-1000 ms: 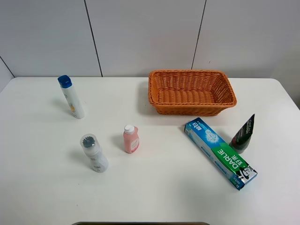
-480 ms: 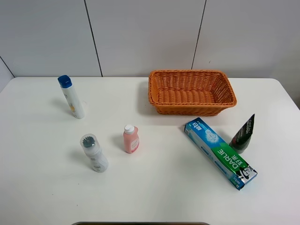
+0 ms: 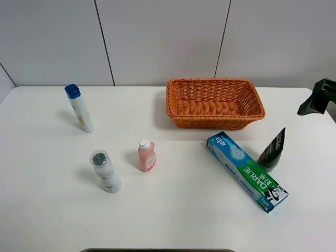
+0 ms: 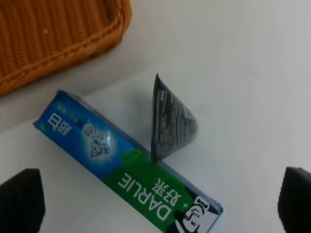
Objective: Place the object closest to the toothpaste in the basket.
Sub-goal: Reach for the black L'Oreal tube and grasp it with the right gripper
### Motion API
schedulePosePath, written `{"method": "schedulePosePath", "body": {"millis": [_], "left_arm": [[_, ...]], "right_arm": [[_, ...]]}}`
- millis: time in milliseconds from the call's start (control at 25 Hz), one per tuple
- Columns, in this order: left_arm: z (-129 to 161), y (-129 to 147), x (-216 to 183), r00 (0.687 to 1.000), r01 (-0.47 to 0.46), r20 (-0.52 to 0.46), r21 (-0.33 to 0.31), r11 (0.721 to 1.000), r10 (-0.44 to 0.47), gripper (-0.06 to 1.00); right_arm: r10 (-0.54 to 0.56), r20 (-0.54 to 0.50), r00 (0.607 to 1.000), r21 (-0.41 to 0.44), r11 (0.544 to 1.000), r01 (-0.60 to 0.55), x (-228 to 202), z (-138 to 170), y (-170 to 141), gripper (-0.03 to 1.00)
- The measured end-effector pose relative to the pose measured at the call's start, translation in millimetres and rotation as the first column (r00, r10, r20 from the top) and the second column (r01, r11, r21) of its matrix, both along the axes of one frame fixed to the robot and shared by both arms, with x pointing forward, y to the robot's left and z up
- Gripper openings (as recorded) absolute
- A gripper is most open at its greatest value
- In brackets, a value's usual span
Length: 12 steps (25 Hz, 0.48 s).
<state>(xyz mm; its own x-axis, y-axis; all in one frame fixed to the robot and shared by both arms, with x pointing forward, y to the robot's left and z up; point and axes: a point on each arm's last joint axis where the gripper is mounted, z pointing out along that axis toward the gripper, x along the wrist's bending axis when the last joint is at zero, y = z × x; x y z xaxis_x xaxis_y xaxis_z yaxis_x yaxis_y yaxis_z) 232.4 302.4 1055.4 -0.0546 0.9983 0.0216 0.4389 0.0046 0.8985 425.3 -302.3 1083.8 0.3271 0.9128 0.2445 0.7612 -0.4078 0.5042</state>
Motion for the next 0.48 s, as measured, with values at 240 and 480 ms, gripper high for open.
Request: {"method": "schedulePosePath", "body": {"millis": [240, 480], "left_arm": [[0.0, 0.0, 0.0, 1.0, 0.0, 0.0, 0.0, 1.0, 0.0, 0.94], [0.0, 0.1, 0.0, 1.0, -0.001, 0.0, 0.001, 1.0, 0.001, 0.94]], "right_arm": [[-0.033, -0.136, 0.99, 0.03, 0.999, 0.037, 27.0, -29.4, -0.6, 0.99], [-0.056, -0.185, 0.981, 0.062, 0.996, 0.068, 49.2, -52.4, 0.0, 0.99]]}}
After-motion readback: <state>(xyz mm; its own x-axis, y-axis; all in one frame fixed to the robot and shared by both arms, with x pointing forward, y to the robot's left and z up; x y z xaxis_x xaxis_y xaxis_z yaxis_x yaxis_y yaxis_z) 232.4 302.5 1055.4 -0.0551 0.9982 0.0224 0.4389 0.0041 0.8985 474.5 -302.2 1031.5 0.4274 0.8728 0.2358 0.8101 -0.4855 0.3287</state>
